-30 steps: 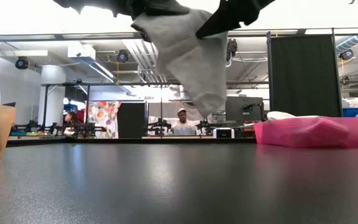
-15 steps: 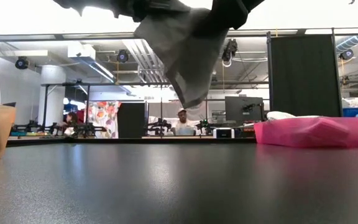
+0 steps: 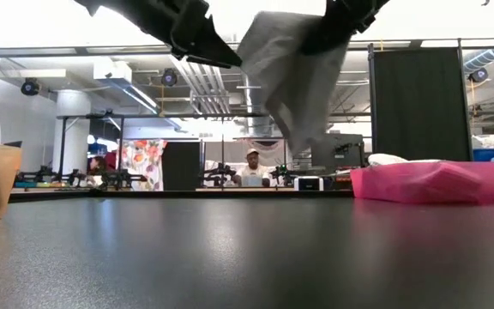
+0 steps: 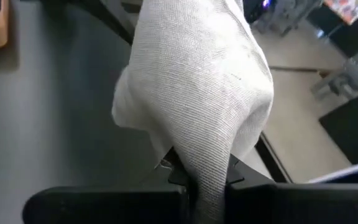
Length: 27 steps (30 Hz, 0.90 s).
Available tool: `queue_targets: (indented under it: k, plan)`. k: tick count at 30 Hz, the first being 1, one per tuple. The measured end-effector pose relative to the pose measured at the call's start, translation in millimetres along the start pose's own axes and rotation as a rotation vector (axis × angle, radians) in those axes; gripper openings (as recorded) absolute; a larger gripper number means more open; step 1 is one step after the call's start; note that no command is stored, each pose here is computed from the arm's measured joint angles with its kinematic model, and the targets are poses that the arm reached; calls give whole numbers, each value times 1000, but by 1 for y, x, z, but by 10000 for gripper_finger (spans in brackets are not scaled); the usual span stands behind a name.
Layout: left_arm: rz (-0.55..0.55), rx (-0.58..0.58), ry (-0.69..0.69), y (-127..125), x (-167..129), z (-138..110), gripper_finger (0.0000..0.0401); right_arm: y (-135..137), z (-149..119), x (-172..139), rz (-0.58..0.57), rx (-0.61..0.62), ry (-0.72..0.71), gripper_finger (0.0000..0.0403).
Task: Sort towels by color in basket
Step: Put the gray microfiber towel into the pink bin
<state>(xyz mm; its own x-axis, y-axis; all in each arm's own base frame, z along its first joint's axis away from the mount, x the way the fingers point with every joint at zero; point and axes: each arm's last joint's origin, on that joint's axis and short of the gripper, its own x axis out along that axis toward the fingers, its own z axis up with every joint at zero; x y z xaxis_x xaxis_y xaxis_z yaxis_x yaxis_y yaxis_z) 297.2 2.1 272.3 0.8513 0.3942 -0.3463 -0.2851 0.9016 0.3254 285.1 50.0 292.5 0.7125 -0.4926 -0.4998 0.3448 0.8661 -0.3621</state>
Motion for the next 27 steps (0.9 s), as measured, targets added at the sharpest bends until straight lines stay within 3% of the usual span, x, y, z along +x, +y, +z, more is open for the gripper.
queue_targets:
  k: [6, 9, 14, 21, 27]
  plan:
    - [-321, 82, -92, -9, -2, 4, 323, 0, -11, 3, 7, 12, 95, 10]
    - [-398, 105, -182, -11, -4, 10, 323, 4, -14, 9, 64, 18, 134, 10]
    - [-411, 144, -255, -10, -5, 16, 322, 8, -17, 16, 77, 13, 160, 10]
    - [-445, 106, -377, -16, 8, 21, 322, 7, -13, 20, 71, 39, 128, 9]
    - [-382, 89, -344, -25, 34, 8, 322, 8, -10, 21, 85, 37, 101, 10]
